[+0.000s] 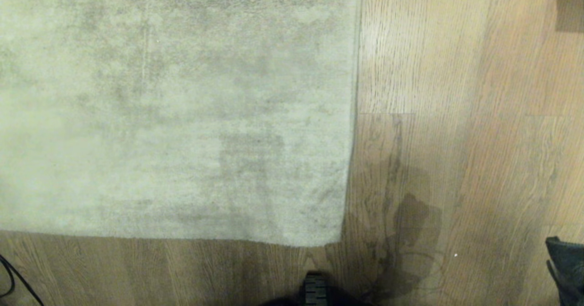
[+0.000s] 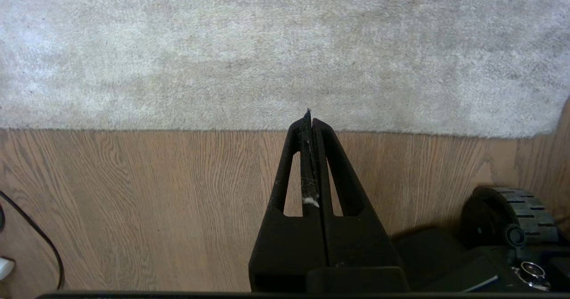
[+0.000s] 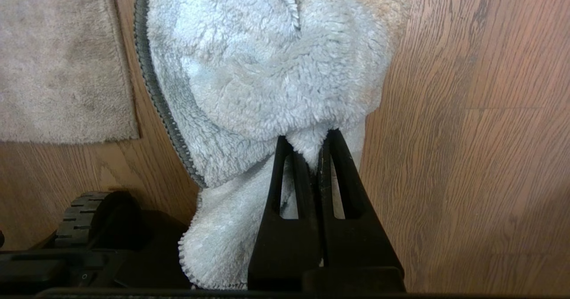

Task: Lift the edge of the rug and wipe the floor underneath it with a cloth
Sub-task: Put down the rag

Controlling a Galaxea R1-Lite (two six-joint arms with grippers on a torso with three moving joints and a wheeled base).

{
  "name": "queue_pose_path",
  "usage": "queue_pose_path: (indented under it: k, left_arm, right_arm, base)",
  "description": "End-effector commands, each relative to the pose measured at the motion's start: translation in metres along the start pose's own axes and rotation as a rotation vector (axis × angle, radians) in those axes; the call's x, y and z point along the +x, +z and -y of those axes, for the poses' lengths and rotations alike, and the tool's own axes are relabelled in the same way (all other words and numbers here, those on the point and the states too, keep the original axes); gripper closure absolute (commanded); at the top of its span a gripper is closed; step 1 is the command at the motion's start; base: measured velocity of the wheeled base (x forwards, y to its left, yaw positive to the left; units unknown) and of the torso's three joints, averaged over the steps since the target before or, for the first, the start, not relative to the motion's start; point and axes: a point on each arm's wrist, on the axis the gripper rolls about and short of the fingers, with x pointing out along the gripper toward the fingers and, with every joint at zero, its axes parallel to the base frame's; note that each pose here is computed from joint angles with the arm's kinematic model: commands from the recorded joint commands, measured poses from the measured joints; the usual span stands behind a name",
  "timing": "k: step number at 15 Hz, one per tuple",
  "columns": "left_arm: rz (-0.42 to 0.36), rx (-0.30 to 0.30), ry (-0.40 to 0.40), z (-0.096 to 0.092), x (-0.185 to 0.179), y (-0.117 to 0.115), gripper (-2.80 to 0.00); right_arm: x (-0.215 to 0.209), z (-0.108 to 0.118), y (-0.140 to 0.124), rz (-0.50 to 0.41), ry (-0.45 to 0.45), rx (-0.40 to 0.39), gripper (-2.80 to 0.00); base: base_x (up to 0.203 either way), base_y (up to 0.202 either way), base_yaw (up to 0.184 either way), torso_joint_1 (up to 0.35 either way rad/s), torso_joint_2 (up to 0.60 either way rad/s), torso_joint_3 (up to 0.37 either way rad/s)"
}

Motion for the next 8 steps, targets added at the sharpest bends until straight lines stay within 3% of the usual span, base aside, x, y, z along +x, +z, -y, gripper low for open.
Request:
queue_pose_path:
  k: [1, 8]
  left_arm:
    - [0.001, -0.002, 0.001, 0.0, 0.0, 0.0, 0.0]
    - [0.001, -0.003, 0.001, 0.0, 0.0, 0.0, 0.0]
  right_arm:
    - [0.0001, 0.0, 0.0001, -0.001, 0.0, 0.0, 0.0]
    - [0.0001, 0.0, 0.0001, -0.001, 0.0, 0.0, 0.0]
  base:
    - [0.0, 0.0, 0.0, 0.0, 0.0, 0.0]
    - [0.0, 0.0, 0.0, 0.0, 0.0, 0.0]
